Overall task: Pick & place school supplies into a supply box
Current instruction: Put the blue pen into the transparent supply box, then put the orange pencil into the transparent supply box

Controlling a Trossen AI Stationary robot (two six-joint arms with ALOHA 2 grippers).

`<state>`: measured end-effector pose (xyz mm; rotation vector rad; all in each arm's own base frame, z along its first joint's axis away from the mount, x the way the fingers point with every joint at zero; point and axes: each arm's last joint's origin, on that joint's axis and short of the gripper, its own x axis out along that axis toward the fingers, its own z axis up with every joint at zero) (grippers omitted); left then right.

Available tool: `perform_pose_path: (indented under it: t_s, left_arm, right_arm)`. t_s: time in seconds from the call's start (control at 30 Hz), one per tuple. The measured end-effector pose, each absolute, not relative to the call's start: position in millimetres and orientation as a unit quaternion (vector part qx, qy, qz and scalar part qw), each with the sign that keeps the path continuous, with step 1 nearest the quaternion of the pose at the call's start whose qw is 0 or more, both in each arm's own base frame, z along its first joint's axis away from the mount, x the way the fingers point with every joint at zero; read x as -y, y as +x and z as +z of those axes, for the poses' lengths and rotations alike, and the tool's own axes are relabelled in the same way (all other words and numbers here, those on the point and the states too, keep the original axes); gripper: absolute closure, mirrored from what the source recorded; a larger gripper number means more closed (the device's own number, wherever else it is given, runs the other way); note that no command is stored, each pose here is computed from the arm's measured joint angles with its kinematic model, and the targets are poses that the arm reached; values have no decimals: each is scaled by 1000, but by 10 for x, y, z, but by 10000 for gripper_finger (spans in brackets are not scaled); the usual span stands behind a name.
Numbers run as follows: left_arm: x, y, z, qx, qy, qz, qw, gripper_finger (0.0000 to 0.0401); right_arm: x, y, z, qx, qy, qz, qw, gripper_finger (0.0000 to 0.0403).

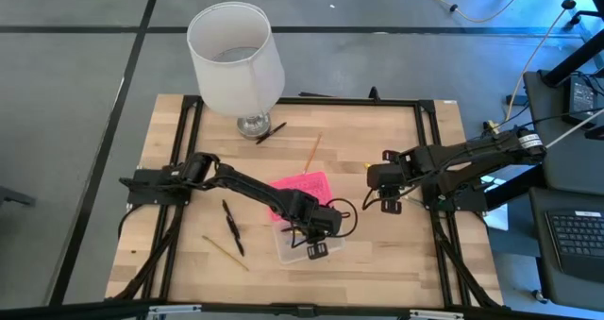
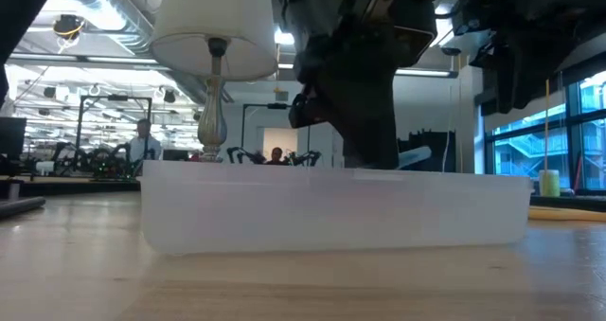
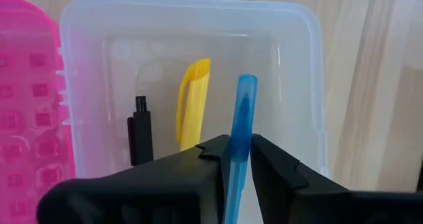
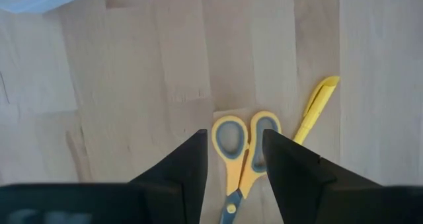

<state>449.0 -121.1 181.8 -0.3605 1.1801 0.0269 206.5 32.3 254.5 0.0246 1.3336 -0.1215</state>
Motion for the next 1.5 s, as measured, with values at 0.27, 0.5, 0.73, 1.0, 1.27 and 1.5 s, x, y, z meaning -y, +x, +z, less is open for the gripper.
perform_pose_path:
  t_s: [0.27,0.5,0.73,1.0,1.27,1.5]
  left_arm:
    - [1220,4487,1819,-557,-176,1,812,319]
    - [1191,4453,1944,-556,-190,-7,809,302]
    - [1135,4275,2505,-499,-175,24,848,306]
    - [1256,3930,3145,-407,-133,72,901,302]
    - [1360,3562,3527,-371,-110,90,918,305]
    - [1327,3444,3641,-360,-100,108,921,302]
  right_arm:
    - [-323,2065,2545,-618,12,-57,784,254]
    - [-322,2066,2545,-619,-6,-43,784,254]
    - [-335,2077,2547,-616,-57,5,786,254]
    - [-357,2210,2589,-556,-103,48,824,253]
    - [-247,2525,2699,-422,-201,87,880,253]
    - [250,2864,2507,-403,-232,54,884,253]
